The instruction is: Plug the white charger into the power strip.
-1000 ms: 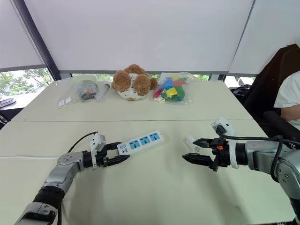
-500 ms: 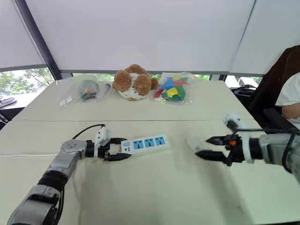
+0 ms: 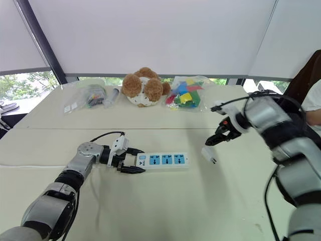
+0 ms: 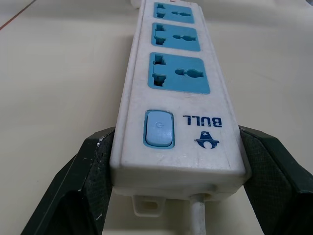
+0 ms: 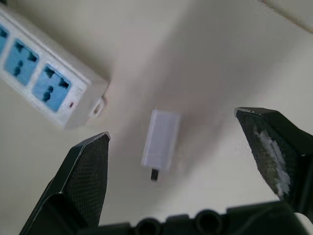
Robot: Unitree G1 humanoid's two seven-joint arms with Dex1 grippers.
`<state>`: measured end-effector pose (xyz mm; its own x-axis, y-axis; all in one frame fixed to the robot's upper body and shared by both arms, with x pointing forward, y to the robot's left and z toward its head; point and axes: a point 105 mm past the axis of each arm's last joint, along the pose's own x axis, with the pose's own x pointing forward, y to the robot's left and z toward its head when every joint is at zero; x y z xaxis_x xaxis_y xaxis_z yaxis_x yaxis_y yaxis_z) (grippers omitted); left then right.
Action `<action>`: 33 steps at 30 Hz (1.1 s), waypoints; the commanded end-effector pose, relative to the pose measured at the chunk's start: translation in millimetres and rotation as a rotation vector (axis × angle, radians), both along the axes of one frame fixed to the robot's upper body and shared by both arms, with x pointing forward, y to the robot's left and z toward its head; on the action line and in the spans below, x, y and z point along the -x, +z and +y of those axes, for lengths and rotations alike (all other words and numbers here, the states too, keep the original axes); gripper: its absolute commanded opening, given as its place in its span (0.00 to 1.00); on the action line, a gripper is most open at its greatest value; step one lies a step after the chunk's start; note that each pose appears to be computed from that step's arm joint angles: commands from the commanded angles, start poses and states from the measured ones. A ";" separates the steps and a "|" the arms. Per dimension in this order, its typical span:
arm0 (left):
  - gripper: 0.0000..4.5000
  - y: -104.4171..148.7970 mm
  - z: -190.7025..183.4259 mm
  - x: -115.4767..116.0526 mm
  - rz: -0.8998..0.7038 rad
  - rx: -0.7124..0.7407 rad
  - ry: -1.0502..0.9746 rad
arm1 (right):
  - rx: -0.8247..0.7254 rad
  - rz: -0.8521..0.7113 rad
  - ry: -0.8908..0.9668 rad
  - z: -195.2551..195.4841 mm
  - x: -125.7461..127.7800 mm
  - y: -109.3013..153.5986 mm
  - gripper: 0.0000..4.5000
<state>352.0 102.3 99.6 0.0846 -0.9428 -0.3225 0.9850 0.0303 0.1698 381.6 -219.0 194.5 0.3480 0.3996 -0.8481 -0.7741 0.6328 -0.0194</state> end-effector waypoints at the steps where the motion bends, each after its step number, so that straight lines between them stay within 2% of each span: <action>1: 0.68 -23.9 -1.3 12.7 0.046 -0.088 -0.050 | 0.052 0.068 -0.018 -8.9 -4.4 -0.8 1.00; 7: 0.68 -25.6 -2.1 13.0 0.041 -0.064 -0.021 | 0.097 0.160 -0.020 -0.6 -6.1 -9.6 1.00; 23: 0.68 -32.9 -19.7 15.6 0.038 -0.004 0.015 | 0.150 0.188 -0.059 10.5 -10.8 -33.5 1.00; 26: 0.68 -35.7 -17.9 17.1 0.039 -0.007 0.022 | 0.179 0.179 -0.061 7.7 -12.0 -39.7 0.80; 31: 0.68 -38.0 -15.1 18.9 0.041 -0.010 0.032 | 0.211 0.209 -0.035 5.8 -8.6 -44.9 0.22; 32: 0.68 -38.0 -15.3 19.0 0.042 -0.010 0.032 | 0.211 0.215 -0.028 6.1 -7.9 -44.8 0.15; 33: 0.68 -37.9 -15.2 19.0 0.041 -0.011 0.032 | 0.210 0.222 -0.019 6.9 -7.1 -43.8 0.15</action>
